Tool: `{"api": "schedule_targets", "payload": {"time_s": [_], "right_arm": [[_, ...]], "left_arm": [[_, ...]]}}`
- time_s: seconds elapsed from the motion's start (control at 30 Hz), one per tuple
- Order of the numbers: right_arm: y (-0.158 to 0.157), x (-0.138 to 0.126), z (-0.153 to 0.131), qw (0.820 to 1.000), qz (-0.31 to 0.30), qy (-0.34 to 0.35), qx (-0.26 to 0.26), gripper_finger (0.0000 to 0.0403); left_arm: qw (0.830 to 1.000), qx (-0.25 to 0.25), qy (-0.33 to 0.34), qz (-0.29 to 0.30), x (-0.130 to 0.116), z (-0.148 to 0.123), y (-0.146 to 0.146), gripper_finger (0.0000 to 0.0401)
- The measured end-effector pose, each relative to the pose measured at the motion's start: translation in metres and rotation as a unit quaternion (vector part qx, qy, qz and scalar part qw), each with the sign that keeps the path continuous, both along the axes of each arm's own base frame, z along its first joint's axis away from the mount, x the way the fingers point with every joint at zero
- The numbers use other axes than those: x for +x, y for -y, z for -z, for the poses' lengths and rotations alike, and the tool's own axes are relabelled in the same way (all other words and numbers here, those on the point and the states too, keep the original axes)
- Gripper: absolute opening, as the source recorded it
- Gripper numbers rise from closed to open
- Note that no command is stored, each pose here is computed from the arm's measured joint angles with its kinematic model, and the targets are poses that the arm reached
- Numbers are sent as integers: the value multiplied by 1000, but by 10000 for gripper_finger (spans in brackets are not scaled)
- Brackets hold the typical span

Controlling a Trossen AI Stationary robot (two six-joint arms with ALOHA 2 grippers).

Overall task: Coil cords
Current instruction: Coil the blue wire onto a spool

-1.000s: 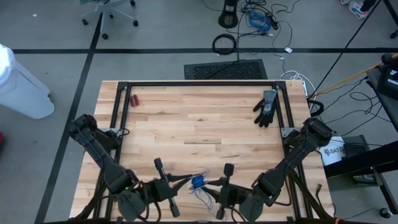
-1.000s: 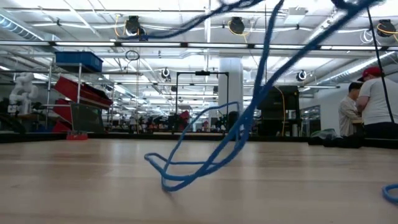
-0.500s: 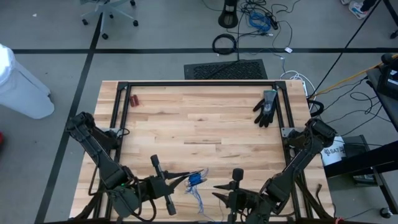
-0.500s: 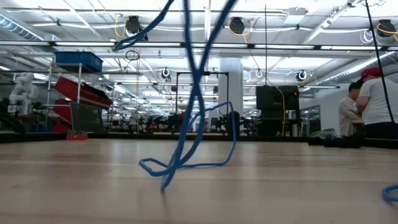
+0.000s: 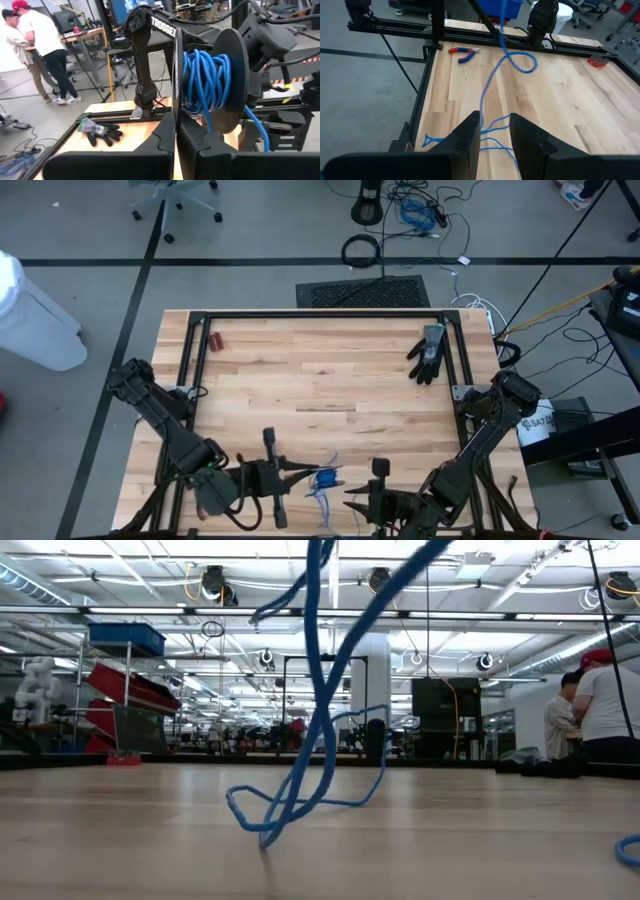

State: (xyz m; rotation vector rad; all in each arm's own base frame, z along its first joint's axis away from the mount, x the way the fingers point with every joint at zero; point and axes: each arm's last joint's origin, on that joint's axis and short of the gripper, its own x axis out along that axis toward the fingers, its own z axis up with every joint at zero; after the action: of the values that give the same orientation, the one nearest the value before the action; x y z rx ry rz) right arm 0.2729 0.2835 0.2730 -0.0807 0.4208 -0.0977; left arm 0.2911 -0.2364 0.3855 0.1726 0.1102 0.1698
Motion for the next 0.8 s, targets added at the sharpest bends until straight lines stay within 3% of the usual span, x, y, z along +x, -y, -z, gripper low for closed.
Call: {"api": "schedule_targets", "payload": {"time_s": [0.63, 0.8], "right_arm": [[1, 11, -9, 999, -12, 32, 41, 92], [-5, 18, -6, 997, -28, 49, 44, 114]], "left_arm": [[1000, -26, 4, -2, 0, 0, 0, 6], [1000, -26, 4, -2, 0, 0, 0, 6]]}}
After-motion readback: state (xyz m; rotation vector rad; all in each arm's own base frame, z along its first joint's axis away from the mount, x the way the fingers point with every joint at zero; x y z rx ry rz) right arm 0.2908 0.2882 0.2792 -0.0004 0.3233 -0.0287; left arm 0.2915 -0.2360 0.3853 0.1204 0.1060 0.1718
